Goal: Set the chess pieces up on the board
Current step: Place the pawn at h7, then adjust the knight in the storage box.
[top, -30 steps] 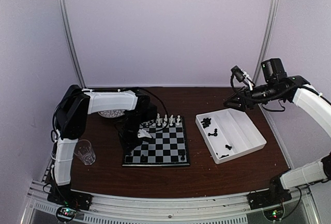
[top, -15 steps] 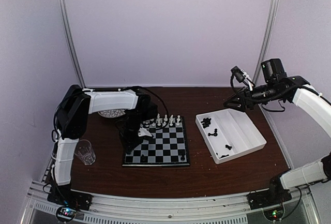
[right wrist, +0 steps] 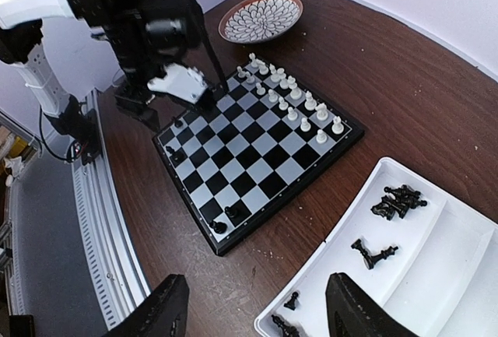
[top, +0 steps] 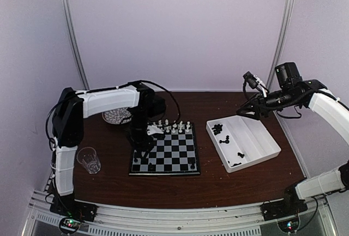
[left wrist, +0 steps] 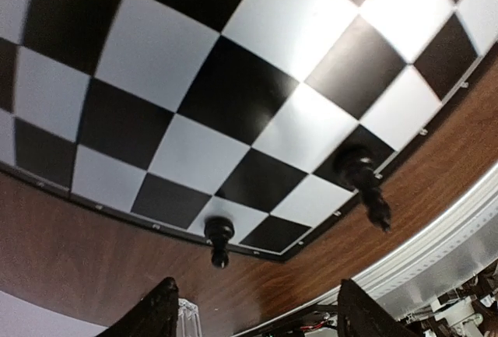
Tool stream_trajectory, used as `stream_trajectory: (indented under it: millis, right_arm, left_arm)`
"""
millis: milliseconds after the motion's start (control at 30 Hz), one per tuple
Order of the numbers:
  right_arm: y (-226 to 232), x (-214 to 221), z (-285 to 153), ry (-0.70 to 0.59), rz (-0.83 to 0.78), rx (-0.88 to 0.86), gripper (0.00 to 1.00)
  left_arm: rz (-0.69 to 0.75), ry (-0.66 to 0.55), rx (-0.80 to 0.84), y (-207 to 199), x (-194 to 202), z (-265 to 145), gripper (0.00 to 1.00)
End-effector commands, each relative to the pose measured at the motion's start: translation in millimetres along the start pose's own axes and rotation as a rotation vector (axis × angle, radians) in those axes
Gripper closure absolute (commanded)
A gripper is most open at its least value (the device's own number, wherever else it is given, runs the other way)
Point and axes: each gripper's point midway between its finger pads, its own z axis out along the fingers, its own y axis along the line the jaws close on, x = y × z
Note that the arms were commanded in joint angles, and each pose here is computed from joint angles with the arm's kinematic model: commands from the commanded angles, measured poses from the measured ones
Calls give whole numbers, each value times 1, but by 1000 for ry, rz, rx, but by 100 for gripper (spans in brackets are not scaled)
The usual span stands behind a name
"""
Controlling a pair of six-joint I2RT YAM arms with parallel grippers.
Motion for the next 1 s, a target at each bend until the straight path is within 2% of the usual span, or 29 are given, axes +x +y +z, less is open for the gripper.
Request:
stream_trajectory:
  millis: [0, 100, 233, 300, 400, 467, 667, 967]
  right_arm:
    - [-2, 13, -11, 96, -83, 59, 37]
    - [-23, 52, -6, 274, -143, 119, 41]
    - [-58, 119, 4, 533, -199, 188, 51]
    - [-70, 145, 9, 634, -217, 213, 54]
    - [-84, 171, 16, 756, -244, 250, 62]
    - [-92, 184, 21, 830, -258, 284, 65]
    - [-98, 192, 38, 922, -281, 334, 69]
    - [-103, 198, 64, 1000, -315, 390, 71]
  left_arm:
    - [15, -255, -4, -14, 6, -82, 31]
    - [1, -416, -82, -9, 3, -125, 33]
    - [-15, -675, -177, -7, -7, -177, 44]
    - [-2, -827, -230, -9, -14, -199, 40]
    - [-29, -1056, -215, -19, -24, -221, 30]
    - [-113, -1182, -186, -17, -29, -223, 28]
    - [-254, -1175, -198, -3, -31, -206, 23]
    - [-308, -1186, -105, -12, -31, -204, 31]
